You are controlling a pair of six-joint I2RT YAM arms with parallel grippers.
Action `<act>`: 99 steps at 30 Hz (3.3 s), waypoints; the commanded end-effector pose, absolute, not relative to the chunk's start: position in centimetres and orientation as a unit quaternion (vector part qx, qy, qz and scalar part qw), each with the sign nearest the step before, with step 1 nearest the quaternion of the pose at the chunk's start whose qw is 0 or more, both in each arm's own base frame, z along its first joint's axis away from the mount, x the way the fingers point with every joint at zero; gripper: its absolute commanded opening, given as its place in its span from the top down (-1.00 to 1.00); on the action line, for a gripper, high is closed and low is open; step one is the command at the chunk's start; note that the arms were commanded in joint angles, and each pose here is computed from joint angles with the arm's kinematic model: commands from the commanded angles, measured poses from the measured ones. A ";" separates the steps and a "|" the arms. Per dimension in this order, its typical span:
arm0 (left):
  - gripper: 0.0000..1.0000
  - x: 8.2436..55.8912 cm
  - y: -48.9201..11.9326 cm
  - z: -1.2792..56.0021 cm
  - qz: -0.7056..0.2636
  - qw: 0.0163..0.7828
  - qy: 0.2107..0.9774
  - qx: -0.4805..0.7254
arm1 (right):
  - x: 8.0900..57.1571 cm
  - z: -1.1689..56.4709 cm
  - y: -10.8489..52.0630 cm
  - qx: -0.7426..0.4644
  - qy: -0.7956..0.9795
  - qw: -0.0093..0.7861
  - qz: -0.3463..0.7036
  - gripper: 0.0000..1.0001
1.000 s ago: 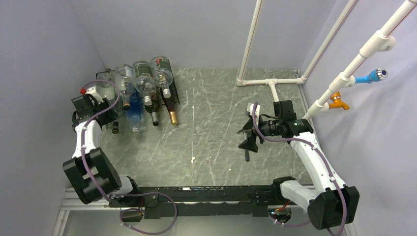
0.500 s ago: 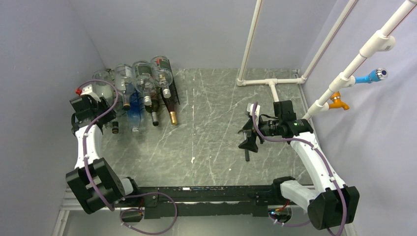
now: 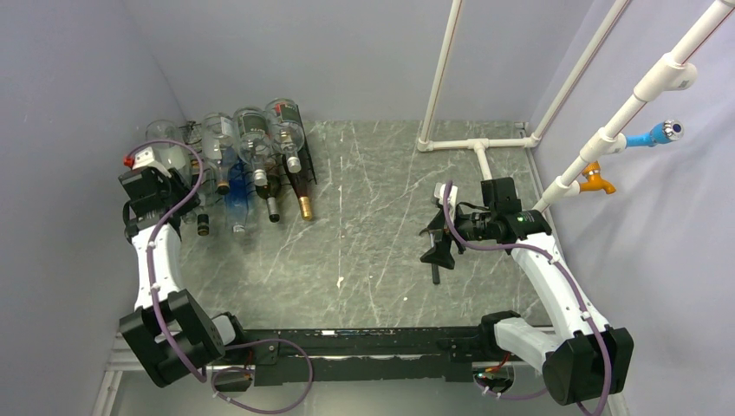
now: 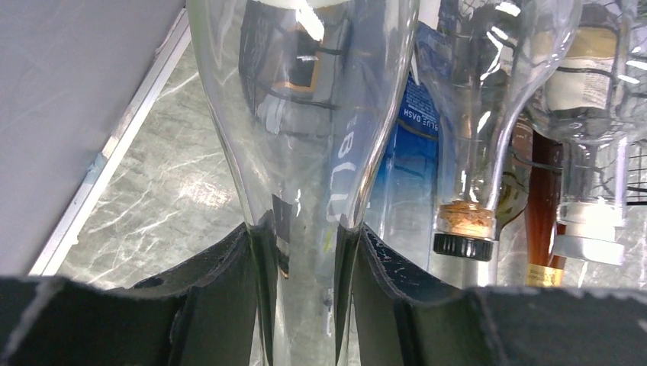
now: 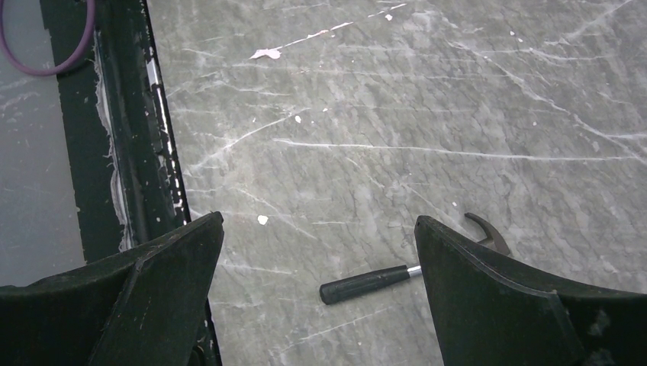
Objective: Take the wine bottle off the wine rack
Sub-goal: Pick up the wine bottle from the wine rack.
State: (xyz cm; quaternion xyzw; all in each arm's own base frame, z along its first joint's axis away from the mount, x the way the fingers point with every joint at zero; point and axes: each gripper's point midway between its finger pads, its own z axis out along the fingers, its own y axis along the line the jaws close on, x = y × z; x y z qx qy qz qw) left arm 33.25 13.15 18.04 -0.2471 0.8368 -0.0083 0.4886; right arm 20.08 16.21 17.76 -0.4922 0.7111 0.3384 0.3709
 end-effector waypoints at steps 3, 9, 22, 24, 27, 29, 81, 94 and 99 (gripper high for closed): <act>1.00 35.9 13.2 31.4 -0.005 0.667 0.722 -0.184 | 20.4 18.4 16.5 -0.503 0.695 0.390 0.334 -0.99; 1.00 35.8 11.9 32.4 -0.025 0.673 0.718 -0.175 | 20.4 18.5 16.5 -0.503 0.695 0.391 0.334 -0.99; 1.00 35.6 9.2 34.7 -0.069 0.685 0.708 -0.156 | 20.4 18.5 16.6 -0.504 0.693 0.392 0.333 -0.99; 1.00 35.6 8.6 35.2 -0.077 0.687 0.707 -0.151 | 20.4 18.5 16.6 -0.504 0.693 0.392 0.333 -0.99; 1.00 35.6 7.7 35.9 -0.092 0.688 0.705 -0.146 | 20.4 18.5 16.6 -0.504 0.694 0.392 0.334 -0.99; 1.00 35.7 6.9 36.3 -0.105 0.688 0.704 -0.141 | 20.4 18.5 16.6 -0.504 0.693 0.392 0.334 -0.99; 1.00 36.2 -16.9 40.0 -0.414 0.622 0.664 -0.007 | 20.2 18.4 16.8 -0.510 0.689 0.392 0.334 -0.99; 1.00 33.8 -24.0 36.6 -0.495 0.534 0.684 0.031 | 20.0 18.4 16.8 -0.520 0.680 0.394 0.334 -1.00; 1.00 32.5 -26.1 34.7 -0.522 0.493 0.695 0.043 | 20.0 18.5 16.8 -0.527 0.675 0.395 0.333 -0.99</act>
